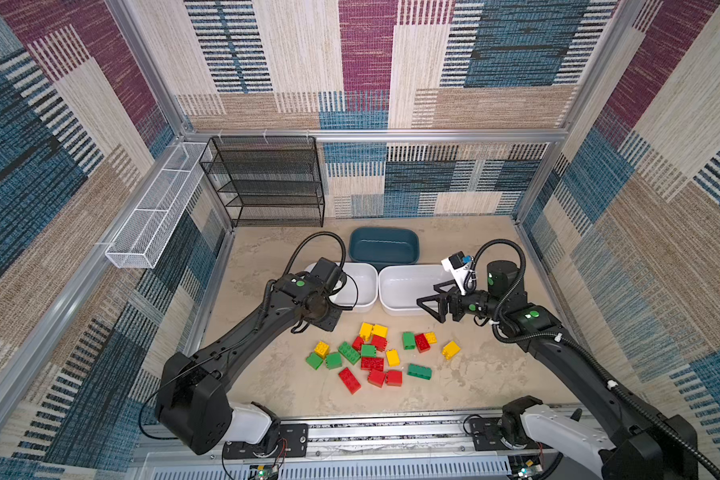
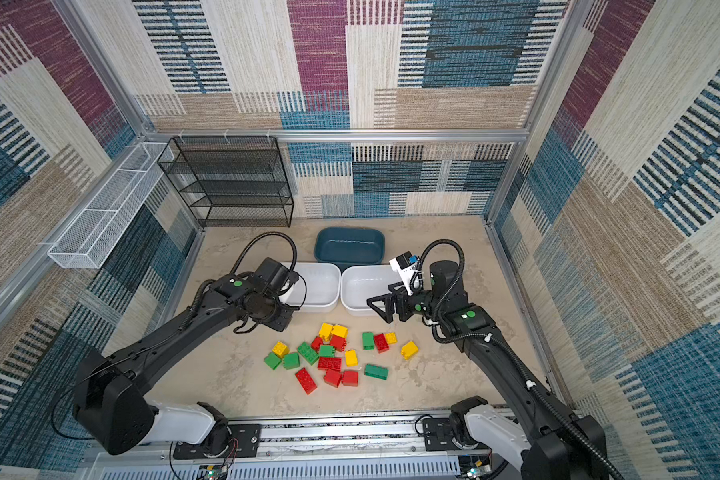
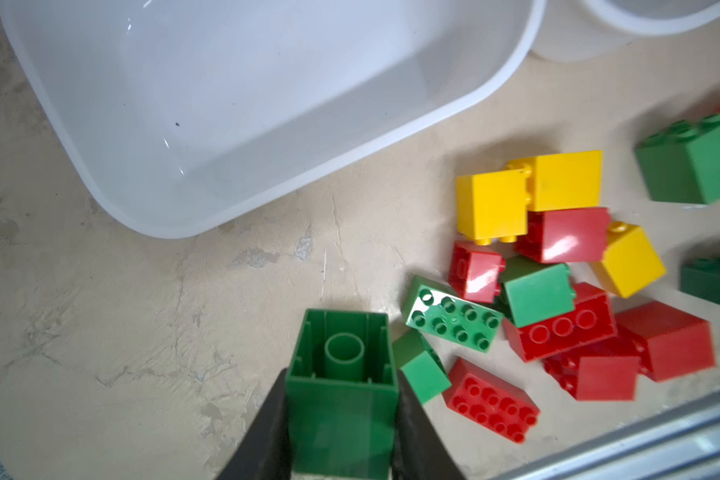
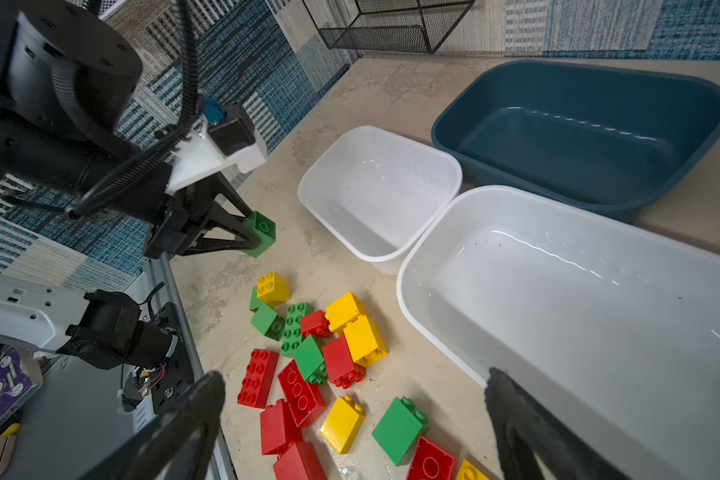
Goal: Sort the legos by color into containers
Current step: 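Carry the green brick with the left gripper into the white bin nearest it and release, then lower the left gripper onto a yellow brick in the pile and grasp it, then carry the yellow brick with the left gripper into the teal bin and release, then return the left gripper to the pile and grasp a green brick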
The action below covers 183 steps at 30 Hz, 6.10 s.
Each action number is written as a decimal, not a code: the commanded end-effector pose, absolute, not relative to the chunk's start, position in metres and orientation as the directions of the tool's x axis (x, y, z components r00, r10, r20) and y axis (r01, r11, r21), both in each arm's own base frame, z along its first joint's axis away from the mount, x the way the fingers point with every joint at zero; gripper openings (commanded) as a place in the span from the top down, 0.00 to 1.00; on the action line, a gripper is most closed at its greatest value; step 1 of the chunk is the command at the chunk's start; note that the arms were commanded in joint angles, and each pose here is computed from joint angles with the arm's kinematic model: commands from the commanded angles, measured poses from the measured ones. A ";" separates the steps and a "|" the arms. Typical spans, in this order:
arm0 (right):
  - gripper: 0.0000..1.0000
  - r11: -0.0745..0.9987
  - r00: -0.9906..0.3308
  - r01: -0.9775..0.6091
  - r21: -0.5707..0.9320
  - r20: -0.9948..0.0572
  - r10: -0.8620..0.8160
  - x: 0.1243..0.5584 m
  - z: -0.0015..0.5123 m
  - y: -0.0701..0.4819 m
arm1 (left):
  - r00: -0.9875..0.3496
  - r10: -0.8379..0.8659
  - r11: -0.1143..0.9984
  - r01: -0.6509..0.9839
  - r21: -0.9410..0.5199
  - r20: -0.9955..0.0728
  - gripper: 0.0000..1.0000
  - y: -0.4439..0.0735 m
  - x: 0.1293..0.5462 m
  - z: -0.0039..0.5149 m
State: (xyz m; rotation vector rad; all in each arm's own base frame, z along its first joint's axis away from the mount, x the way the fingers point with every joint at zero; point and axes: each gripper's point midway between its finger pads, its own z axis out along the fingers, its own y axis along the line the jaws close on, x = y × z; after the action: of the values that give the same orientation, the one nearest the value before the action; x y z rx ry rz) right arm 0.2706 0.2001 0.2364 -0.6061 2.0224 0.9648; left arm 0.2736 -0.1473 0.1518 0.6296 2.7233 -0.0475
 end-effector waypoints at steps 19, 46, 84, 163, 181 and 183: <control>0.01 0.622 -0.541 -0.678 0.391 -0.839 -0.062 0.280 0.238 0.198 | -0.921 0.099 0.994 0.072 0.084 -0.377 0.68 -0.122 0.433 0.093; 0.01 0.596 -0.537 -0.694 0.405 -0.842 -0.053 0.281 0.241 0.203 | -0.925 0.140 0.984 0.171 -0.057 -0.353 0.27 -0.129 0.347 0.142; 0.01 0.536 -0.571 -0.712 0.453 -0.818 -0.068 0.269 0.232 0.210 | -0.971 0.221 0.975 0.218 0.049 -0.088 0.51 -0.119 0.230 0.039; 0.01 0.668 -0.509 -0.656 0.351 -0.860 -0.047 0.317 0.240 0.186 | -0.729 0.182 0.955 0.291 -0.058 -0.660 0.37 -0.255 0.561 0.161; 0.01 0.597 -0.532 -0.695 0.402 -0.846 -0.050 0.297 0.239 0.197 | -0.895 0.047 0.990 0.102 -0.101 -0.443 0.32 -0.148 0.328 0.150; 0.01 0.592 -0.539 -0.693 0.411 -0.841 -0.048 0.296 0.236 0.198 | -0.896 -0.013 0.995 0.033 -0.096 -0.443 0.32 -0.133 0.310 0.149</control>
State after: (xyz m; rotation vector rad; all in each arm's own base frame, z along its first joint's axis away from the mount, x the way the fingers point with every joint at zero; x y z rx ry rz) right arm 0.2973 0.1946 0.2327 -0.5900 1.9941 0.9347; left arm 0.3261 -0.1501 0.1505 0.1688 2.6725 -0.1807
